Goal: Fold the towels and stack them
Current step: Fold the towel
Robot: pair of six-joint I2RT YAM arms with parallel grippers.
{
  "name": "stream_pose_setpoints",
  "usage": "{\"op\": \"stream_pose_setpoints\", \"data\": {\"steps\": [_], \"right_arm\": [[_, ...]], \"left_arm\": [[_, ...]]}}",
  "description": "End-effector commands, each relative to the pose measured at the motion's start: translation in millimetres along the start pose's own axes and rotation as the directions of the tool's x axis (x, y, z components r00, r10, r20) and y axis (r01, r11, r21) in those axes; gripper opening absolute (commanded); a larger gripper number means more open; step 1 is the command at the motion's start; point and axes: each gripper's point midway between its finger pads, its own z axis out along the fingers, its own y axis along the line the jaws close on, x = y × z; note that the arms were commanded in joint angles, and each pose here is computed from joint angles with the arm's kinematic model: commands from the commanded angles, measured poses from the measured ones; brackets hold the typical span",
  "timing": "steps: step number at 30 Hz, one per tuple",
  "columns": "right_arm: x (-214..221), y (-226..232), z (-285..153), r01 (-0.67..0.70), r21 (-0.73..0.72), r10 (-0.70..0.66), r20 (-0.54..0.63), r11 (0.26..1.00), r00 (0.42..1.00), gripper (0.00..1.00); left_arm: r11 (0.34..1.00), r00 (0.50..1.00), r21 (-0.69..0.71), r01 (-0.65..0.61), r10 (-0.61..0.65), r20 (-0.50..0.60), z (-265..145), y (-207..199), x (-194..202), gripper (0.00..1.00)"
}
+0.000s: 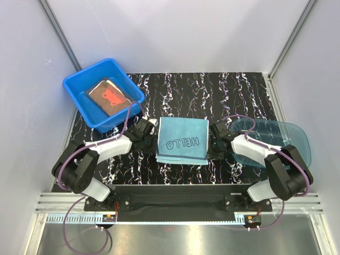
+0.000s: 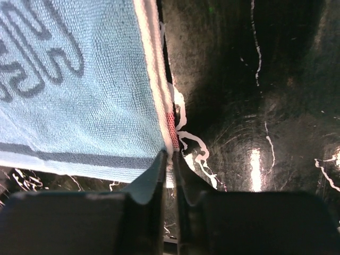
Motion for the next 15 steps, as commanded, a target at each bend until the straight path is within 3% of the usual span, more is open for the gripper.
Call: {"op": "stream_pose_setpoints", "data": {"steps": [1, 4, 8, 15], "right_arm": [[-12, -2, 0, -0.004, 0.025, 0.003, 0.074, 1.0, 0.997, 0.12], [-16, -1, -4, 0.006, 0.029, -0.009, 0.088, 1.0, 0.996, 0.0], [-18, 2, -6, 0.017, 0.022, -0.019, 0.088, 1.0, 0.996, 0.0], [-23, 7, -13, 0.026, 0.021, -0.028, 0.092, 0.999, 0.995, 0.01]], "left_arm": [[1.0, 1.0, 0.011, 0.005, -0.005, 0.008, 6, -1, -3, 0.26], [1.0, 1.0, 0.015, 0.004, -0.004, 0.016, 3, -4, -7, 0.13], [0.999, 1.0, 0.032, -0.003, 0.003, 0.012, 0, -9, -11, 0.0], [0.998, 1.0, 0.065, -0.003, 0.003, -0.01, -9, -20, -17, 0.0]]}}
